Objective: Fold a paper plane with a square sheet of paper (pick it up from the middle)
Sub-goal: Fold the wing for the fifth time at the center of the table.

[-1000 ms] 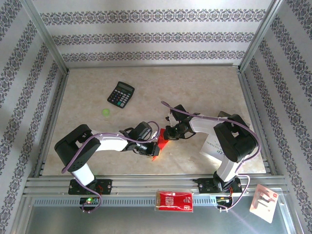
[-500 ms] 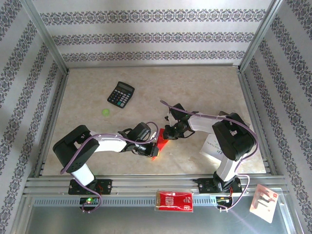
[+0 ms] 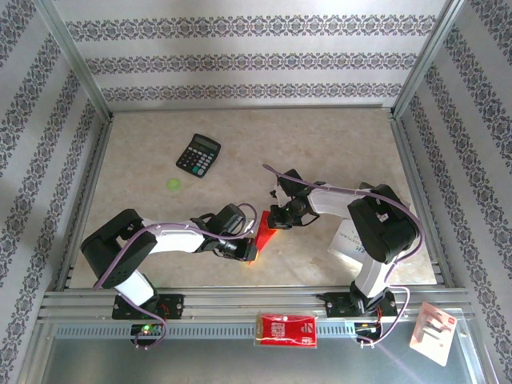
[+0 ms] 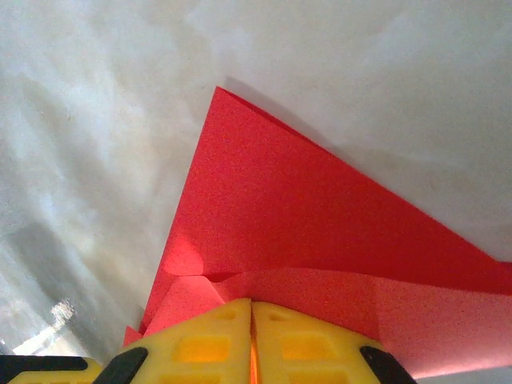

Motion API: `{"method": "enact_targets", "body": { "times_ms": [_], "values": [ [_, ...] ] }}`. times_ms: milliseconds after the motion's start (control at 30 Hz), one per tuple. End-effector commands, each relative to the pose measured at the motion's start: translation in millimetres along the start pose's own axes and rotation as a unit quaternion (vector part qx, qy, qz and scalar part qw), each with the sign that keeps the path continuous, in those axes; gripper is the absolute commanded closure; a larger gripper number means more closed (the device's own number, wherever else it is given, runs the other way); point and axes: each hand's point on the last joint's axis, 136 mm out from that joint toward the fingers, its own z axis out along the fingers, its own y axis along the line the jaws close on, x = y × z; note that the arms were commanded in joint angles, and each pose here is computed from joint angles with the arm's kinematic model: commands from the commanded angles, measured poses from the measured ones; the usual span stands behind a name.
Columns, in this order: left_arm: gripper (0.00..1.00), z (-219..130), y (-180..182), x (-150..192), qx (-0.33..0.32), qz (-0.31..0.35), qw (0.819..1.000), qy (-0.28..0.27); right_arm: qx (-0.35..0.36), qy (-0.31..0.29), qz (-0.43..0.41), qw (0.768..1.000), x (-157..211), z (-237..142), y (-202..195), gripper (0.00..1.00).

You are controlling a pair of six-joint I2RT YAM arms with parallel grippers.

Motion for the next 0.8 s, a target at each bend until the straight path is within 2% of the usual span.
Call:
{"method": "enact_targets", "body": {
  "times_ms": [0,333,467,767],
  "values": [
    [0.95,-0.1,28.5,54.3,-0.049,-0.030,0.995,0.087,0.109,0.038,0.038,0.993,26.2,19.9,-57.5,0.90],
    [0.96,-6.5,32.8,66.7,-0.053,-0.037,0.993,0.097,0.110,0.041,0.039,0.992,26.6,21.0,-58.3,0.90],
    [0.96,-12.6,21.8,62.7,-0.039,-0.029,0.995,0.092,0.108,0.041,0.038,0.993,25.8,20.7,-57.4,0.90],
    [0.94,-32.1,-39.9,11.3,0.058,-0.004,0.998,-0.003,0.107,0.039,0.037,0.993,24.2,20.0,-55.9,0.90]
  ]
}}
